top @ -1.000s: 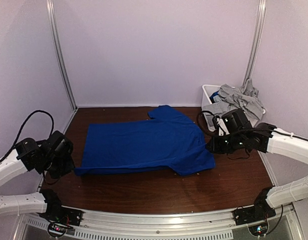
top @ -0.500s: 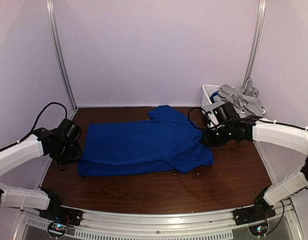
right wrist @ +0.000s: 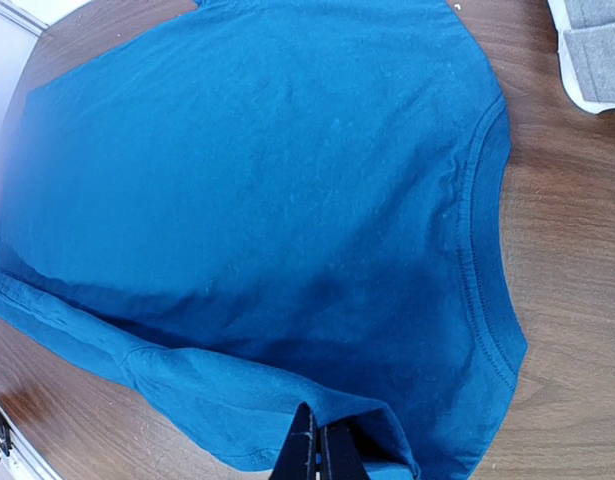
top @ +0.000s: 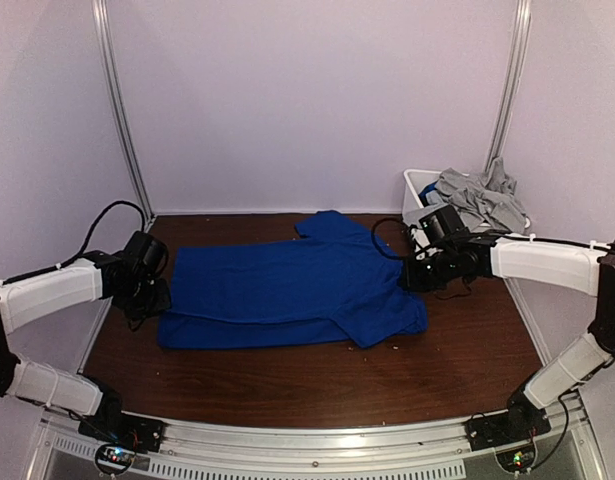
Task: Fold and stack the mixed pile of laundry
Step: Fold the flattened T-shirt at the center of the board.
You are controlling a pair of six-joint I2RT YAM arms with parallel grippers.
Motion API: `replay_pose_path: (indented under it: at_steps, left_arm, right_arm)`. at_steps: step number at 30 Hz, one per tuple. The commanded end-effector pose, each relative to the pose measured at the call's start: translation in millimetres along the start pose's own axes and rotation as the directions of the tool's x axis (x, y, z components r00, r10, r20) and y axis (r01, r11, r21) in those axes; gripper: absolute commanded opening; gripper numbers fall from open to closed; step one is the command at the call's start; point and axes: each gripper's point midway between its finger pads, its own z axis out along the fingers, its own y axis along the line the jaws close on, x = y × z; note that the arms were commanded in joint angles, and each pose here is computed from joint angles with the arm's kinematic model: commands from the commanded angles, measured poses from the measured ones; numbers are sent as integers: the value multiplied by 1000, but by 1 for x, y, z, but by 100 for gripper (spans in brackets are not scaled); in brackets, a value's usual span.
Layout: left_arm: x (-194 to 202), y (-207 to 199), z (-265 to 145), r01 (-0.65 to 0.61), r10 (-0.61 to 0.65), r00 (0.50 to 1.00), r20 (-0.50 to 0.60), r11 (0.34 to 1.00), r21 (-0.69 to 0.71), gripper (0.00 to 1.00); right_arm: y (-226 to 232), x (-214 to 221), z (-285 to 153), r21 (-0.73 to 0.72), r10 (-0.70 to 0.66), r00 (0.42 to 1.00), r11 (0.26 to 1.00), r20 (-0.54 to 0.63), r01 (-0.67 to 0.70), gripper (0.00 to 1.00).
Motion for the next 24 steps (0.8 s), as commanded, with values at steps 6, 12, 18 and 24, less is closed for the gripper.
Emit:
replay_pose_path:
  at_steps: [6, 12, 18, 24]
  left_arm:
    - [-25, -15, 11, -5, 3, 999, 47, 999, 45, 0]
    - [-24, -17, 24, -12, 11, 999, 32, 999, 36, 0]
    - [-24, -12, 33, 0, 0, 1000, 22, 1000, 17, 0]
    - [-23, -11, 39, -6, 6, 1000, 15, 1000, 6, 0]
  right_arm:
    - [-4, -22, 9, 3, -12, 999, 1000, 49, 12, 0]
    - [-7, -20, 23, 6, -10, 999, 1000, 31, 9, 0]
    - [-9, -19, 30, 9, -14, 1000, 1000, 26, 14, 0]
    - [-6, -24, 35, 1, -25, 999, 1000, 28, 25, 0]
